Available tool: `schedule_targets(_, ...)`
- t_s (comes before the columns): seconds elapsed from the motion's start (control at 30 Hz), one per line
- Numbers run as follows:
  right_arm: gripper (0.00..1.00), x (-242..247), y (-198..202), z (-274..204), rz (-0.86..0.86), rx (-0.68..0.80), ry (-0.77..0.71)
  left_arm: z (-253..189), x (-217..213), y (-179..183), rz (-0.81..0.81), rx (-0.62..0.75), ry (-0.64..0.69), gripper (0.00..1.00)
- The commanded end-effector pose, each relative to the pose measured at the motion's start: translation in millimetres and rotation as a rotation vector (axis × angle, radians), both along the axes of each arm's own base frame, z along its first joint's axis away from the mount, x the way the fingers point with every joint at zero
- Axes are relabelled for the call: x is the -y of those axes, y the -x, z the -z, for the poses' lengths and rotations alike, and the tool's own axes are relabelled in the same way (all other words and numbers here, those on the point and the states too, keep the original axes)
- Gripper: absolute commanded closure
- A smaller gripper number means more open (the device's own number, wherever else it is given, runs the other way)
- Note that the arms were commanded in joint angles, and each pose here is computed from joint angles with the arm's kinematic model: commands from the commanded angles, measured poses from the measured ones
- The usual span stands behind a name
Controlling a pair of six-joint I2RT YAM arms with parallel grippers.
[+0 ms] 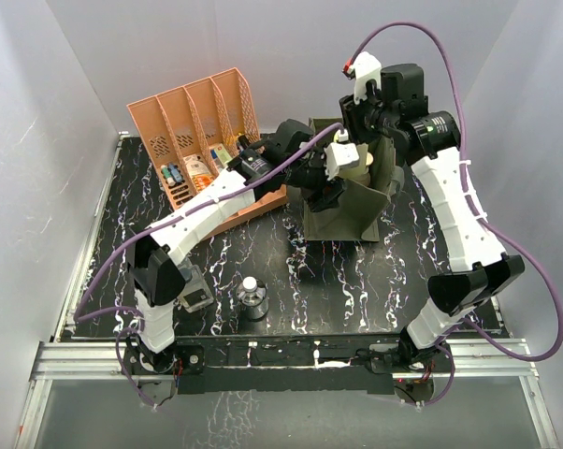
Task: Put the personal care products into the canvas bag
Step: Place the care product in the canvas bag.
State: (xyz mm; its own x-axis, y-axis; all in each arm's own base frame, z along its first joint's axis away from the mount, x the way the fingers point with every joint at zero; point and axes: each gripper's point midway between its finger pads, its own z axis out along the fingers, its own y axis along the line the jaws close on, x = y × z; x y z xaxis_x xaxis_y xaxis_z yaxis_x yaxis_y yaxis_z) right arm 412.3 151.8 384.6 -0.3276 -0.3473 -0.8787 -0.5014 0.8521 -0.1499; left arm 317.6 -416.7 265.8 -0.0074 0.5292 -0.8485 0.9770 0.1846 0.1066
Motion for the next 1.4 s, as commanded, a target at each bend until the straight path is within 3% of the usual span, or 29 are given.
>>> schedule_targets(0.0, 0.92, 4, 1, -79, -0.002, 0.267, -0.101, -23, 9, 26, 0.146, 0.009, 0.056, 0.41)
schedule_targets(0.37, 0.92, -9, 6, -64, -0.088, 0.208, -0.138, 4, -4, 45, 0.308, 0.081, -0.027, 0.75)
schedule_targets(0.57, 0.92, -12, 12, -50, -0.118, 0.176, -0.139, 20, -10, 55, 0.393, 0.094, -0.066, 1.00)
schedule_targets(0.97, 0.92, -20, 38, -30, -0.220, 0.152, -0.137, 35, -23, 59, 0.436, 0.154, -0.119, 1.00)
schedule_targets(1.37, 0.92, -17, 22, 31, -0.243, 0.109, -0.023, 33, -24, 68, 0.459, 0.138, -0.100, 1.00)
